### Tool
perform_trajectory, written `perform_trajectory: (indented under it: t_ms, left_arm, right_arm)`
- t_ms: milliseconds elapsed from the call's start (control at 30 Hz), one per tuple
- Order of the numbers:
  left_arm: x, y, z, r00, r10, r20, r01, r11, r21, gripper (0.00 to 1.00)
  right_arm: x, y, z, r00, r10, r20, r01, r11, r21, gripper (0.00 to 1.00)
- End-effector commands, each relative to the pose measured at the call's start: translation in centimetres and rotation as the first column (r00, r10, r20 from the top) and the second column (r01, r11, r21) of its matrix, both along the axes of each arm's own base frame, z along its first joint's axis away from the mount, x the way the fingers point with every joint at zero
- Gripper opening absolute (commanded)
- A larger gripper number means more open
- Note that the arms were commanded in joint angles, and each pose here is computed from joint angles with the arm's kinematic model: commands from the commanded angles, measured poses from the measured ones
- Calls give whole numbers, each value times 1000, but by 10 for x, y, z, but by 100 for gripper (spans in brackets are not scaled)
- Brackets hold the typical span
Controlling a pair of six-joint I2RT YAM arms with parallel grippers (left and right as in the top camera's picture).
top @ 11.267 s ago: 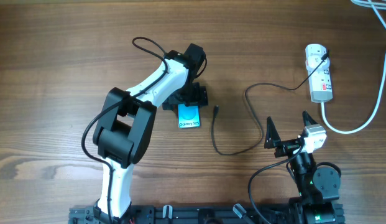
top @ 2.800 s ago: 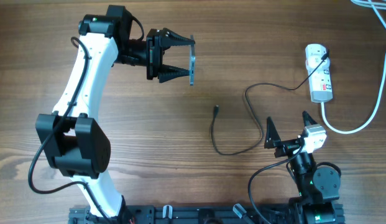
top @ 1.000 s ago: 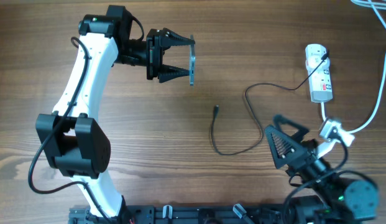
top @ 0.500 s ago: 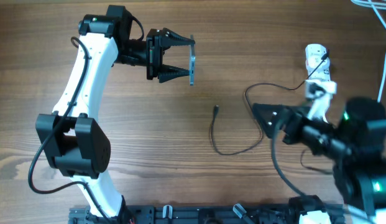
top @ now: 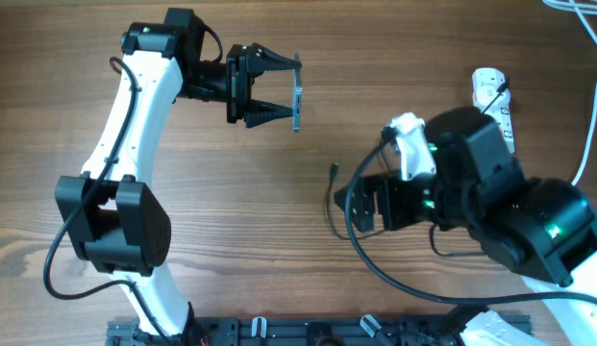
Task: Plug charger to phone and switch on socket
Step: 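Carry the plug with the right gripper toward the phone's bottom port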
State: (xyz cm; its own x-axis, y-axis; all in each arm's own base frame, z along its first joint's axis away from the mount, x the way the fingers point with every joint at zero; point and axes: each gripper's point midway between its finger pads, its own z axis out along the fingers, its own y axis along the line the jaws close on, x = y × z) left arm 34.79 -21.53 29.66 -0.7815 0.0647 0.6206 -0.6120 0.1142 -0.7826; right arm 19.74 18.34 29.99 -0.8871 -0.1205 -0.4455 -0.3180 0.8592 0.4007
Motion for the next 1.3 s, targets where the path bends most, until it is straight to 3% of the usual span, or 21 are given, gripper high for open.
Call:
perform_trajectory:
  t_ms: [0, 200, 267, 300, 367, 533, 633, 833, 1033, 1267]
  left_arm:
    - [-5, 3, 28, 999, 9, 48, -6, 998, -62, 54]
    - [-5, 3, 28, 999, 9, 48, -6, 998, -62, 55]
    - [-5, 3, 28, 999, 9, 48, -6, 998, -62, 55]
    - [-5, 3, 28, 999, 9, 48, -6, 998, -62, 55]
    - [-5, 3, 28, 999, 9, 48, -6, 998, -62, 55]
    - [-5, 3, 28, 999, 9, 48, -6, 998, -62, 55]
    - [-5, 3, 29, 999, 9, 48, -6, 998, -62, 55]
    - [-5, 3, 28, 999, 9, 48, -6, 998, -62, 55]
    - [-5, 3, 27, 999, 9, 54, -6, 998, -55, 54]
    - [-4, 4, 11, 997, 7, 71, -9, 999, 35, 54]
  right_arm:
    - [37, -45, 11, 943, -286, 171, 324, 909, -263, 100]
    - [43, -25, 0, 957, -259, 127, 285, 921, -267, 100]
    - [39, -5, 3, 986, -127, 110, 149, 963, -223, 100]
    - [34, 16, 9, 993, 14, 119, 6, 986, -167, 100]
    - [30, 29, 16, 986, 98, 136, -82, 989, -120, 99]
    - [32, 21, 20, 984, 70, 162, -48, 989, -138, 99]
    - [38, 7, 16, 987, -40, 158, 67, 984, -167, 100]
    - [20, 41, 27, 975, 167, 148, -162, 986, -49, 92]
    - [35, 55, 64, 965, 95, 244, -116, 991, 72, 92]
    - [62, 61, 60, 968, -19, 249, -2, 997, 81, 92]
